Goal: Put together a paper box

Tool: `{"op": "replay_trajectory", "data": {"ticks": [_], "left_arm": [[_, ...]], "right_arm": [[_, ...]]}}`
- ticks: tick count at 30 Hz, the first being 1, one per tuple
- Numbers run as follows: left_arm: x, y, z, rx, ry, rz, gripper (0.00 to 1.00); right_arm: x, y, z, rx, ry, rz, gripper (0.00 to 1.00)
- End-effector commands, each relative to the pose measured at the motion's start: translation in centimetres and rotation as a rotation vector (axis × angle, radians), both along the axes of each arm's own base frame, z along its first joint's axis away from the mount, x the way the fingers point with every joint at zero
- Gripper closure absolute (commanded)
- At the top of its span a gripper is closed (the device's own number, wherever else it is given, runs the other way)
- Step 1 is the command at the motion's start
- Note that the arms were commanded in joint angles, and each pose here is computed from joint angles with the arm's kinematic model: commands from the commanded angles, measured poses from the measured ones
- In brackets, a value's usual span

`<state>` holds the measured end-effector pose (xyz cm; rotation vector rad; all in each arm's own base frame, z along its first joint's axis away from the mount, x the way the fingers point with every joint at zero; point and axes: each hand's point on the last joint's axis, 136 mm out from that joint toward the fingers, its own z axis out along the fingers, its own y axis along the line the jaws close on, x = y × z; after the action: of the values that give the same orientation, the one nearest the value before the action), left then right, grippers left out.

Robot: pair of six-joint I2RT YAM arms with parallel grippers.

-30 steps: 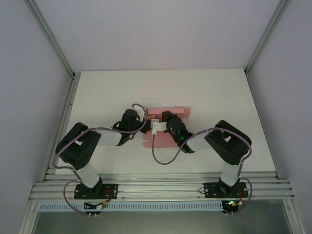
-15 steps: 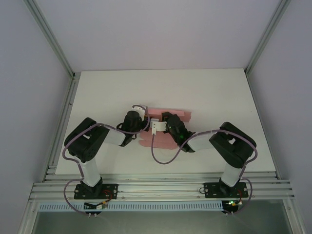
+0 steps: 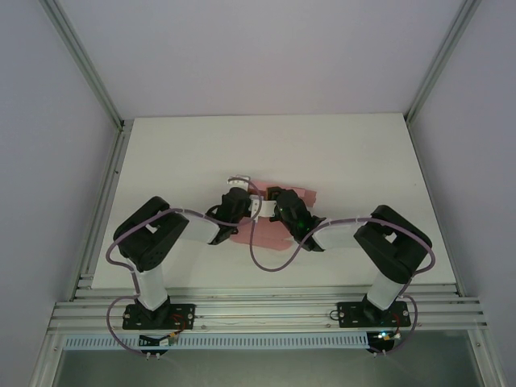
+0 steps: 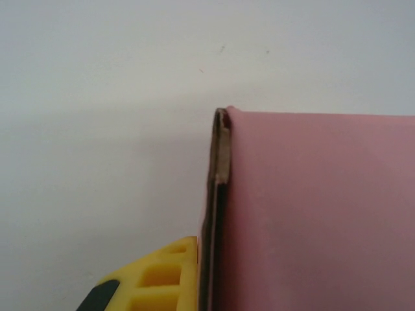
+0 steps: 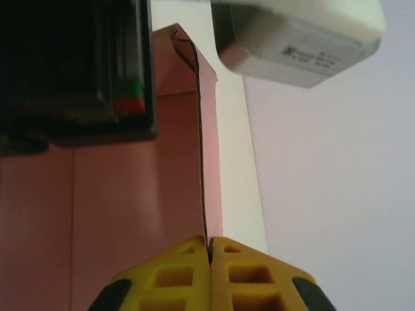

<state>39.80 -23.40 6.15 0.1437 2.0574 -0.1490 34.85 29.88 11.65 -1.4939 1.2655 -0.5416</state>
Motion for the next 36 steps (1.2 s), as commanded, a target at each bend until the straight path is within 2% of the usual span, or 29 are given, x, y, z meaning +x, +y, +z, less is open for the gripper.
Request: {"op": "replay_trajectory", "data": {"ticks": [1,5,13,20,23,24,25,28,31,33,34,35,36], "left_arm": [[0.9,6.4,-0.2,0.146,-0.037,0.338,1.0],[0.2,6.3,-1.0,0.14,-0.016,0.341,1.0],[-0.5,6.9,-1.5,0.287,-0.015,0.399,1.0],[-1.8,7.3,-3.3,0.28,0.031,0.382,0.97],[-1.8,6.3,-3.8,0.242,0.044,0.325,1.0],[-1.8,5.6,-3.8,0.209,0.044,0.288,1.0],[-1.8,4.9,-3.7,0.175,0.041,0.251,1.0],[-1.8,3.3,-2.8,0.098,0.017,0.167,1.0],[-1.7,2.8,-1.4,0.068,-0.002,0.147,1.0],[-1.7,2.8,-0.3,0.05,-0.026,0.144,1.0],[-1.7,2.8,0.5,0.037,-0.041,0.145,1.0],[-1.7,2.9,1.2,0.018,-0.057,0.146,1.0],[-1.7,2.8,2.0,0.0,-0.072,0.139,1.0]], "right_arm": [[-2.5,-1.2,-4.8,-0.097,0.168,0.021,1.0],[-2.5,-1.2,-4.9,-0.091,0.175,0.018,1.0],[-2.2,-1.3,-4.8,-0.089,0.174,0.001,1.0],[-1.8,-1.1,-4.5,-0.066,0.162,-0.012,1.0],[-1.3,-0.7,-3.6,-0.031,0.152,-0.026,1.0],[-0.7,-0.5,-2.7,0.003,0.136,-0.045,0.95],[0.1,-0.4,-1.6,0.042,0.116,-0.071,0.81],[2.9,0.0,3.0,0.161,0.029,-0.15,0.7],[4.7,0.4,9.8,0.356,-0.092,-0.174,0.48],[5.1,0.1,13.3,0.453,-0.13,-0.183,0.25],[5.1,-0.1,14.5,0.48,-0.134,-0.181,0.19],[4.8,-0.2,15.6,0.505,-0.131,-0.176,0.05],[4.4,-0.4,16.5,0.53,-0.114,-0.167,0.0]]}}
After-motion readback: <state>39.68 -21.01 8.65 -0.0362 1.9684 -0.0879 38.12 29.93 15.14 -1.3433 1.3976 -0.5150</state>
